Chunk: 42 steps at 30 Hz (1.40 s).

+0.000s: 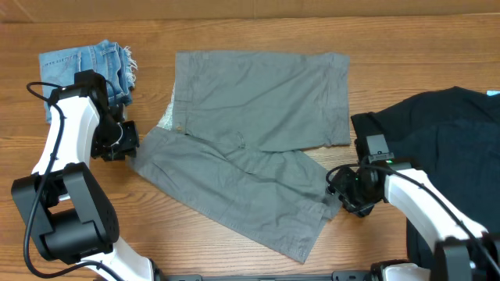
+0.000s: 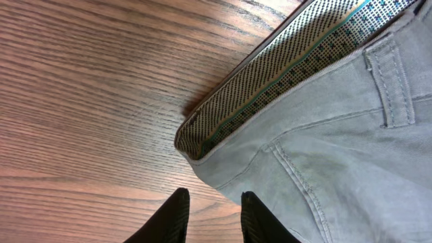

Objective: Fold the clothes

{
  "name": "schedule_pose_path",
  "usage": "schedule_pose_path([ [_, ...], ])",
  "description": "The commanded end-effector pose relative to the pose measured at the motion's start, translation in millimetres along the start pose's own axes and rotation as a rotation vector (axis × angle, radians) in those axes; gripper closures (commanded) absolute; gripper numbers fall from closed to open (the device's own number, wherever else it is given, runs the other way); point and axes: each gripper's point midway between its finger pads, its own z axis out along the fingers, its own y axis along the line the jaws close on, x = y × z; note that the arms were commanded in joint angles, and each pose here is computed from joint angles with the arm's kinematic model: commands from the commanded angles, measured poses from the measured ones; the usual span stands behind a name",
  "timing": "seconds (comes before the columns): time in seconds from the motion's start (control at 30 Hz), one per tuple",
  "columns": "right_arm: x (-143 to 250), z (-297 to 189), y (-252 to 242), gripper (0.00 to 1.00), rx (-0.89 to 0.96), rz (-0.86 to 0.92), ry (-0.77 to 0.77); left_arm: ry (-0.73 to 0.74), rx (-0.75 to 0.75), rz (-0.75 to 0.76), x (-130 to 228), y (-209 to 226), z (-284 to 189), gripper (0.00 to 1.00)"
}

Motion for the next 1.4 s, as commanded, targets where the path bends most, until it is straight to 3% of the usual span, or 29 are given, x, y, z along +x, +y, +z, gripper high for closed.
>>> schedule_pose_path([
  [0.0,-4,9,-7,0.55,0.038,0.011,-0.003,-0.048,-0.008,-0.008,-7,3,-14,0.71],
  [0.07,-4,8,-7,0.79,0.038,0.006,-0.002,-0.045,-0.008,-0.008,-6,3,-14,0.72],
  [0.13,-5,5,-4,0.92,0.033,-0.016,-0.008,-0.045,-0.008,-0.008,-6,3,-14,0.73],
  [0.43,-22,-45,11,0.94,0.051,-0.077,-0.099,-0.045,-0.008,-0.008,-6,3,-14,0.72],
  [0.5,-27,-51,10,0.87,0.075,-0.077,-0.13,-0.045,-0.008,-0.008,-6,3,-14,0.72],
  [0.63,-43,-54,10,0.89,0.065,-0.022,-0.186,-0.045,-0.008,-0.008,-6,3,-14,0.73],
  [0.73,-47,-56,11,0.46,0.024,0.026,-0.175,-0.045,-0.008,-0.008,-6,3,-14,0.73],
  [0.77,-45,-56,10,0.41,0.019,0.032,-0.162,-0.044,-0.008,-0.008,-6,3,-14,0.73],
  [0.97,-41,-49,0,0.36,0.046,0.0,-0.138,-0.046,-0.002,-0.008,-6,2,-14,0.72],
  [1.1,-39,-34,-6,0.37,0.04,-0.006,-0.138,-0.049,-0.001,-0.008,-7,2,-14,0.72],
  [1.37,-1,-16,-20,0.36,0.042,-0.013,0.025,-0.048,-0.001,-0.008,-7,2,-14,0.72],
])
